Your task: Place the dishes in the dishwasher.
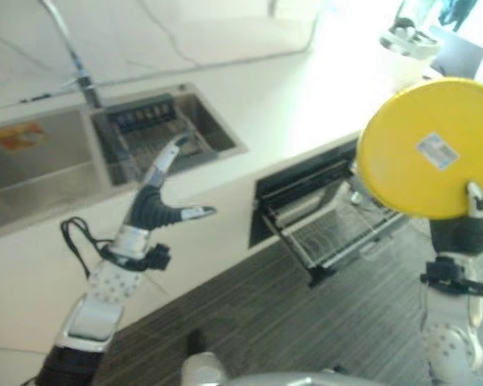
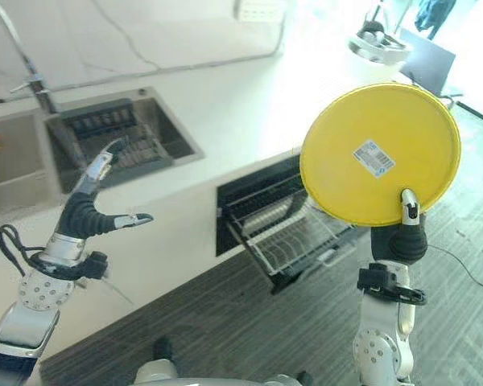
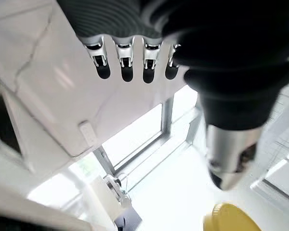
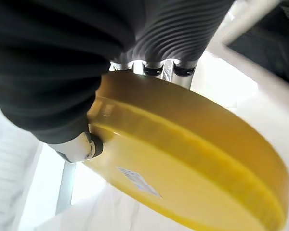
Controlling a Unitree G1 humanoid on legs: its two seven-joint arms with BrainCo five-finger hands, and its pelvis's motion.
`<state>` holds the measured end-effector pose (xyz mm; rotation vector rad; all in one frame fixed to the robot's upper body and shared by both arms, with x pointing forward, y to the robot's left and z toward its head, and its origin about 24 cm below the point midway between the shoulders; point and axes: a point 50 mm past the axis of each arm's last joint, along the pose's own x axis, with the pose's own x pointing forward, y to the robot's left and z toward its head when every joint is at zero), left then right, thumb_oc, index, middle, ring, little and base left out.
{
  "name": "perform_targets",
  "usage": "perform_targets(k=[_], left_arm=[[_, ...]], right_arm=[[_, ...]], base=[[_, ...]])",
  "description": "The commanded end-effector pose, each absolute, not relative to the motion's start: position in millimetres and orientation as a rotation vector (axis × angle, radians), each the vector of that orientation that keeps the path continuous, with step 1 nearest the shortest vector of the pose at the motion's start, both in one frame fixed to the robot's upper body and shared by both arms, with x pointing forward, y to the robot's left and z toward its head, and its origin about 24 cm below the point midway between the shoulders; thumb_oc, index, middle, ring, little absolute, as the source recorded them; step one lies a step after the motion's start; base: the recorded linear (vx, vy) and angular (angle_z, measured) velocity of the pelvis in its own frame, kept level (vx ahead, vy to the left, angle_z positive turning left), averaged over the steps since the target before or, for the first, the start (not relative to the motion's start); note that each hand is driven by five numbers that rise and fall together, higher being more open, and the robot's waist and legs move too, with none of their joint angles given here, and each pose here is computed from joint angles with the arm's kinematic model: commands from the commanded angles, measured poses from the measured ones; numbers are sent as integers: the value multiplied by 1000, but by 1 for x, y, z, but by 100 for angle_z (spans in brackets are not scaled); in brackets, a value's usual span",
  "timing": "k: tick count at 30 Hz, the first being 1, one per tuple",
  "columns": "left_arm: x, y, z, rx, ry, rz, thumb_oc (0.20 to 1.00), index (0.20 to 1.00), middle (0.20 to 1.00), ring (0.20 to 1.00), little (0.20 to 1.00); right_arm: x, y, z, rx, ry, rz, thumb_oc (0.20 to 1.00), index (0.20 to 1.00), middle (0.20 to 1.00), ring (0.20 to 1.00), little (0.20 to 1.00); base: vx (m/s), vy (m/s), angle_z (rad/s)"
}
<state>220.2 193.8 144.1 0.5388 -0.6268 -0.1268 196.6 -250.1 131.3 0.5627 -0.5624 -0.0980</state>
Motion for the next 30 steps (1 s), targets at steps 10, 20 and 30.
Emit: perform_targets(k=[10,20,30], left_arm=[[197,203,162,549,-750,-105,1000,1000,1000,1000,1000],[210,190,172,521,-802,-186,1000,1000,1000,1000,1000],[224,177,159,610,-730,-285,1000,1000,1000,1000,1000]], right_arm=[[211,-203,189,463,-725,329,200,200,200,200,200],[215,-196,186,428,-726,310,200,200,200,200,200],[211,-200,188,315,-862,163,200,200,200,200,200]], base=[[2,-376,25],[164,167,28],[91,39,12]])
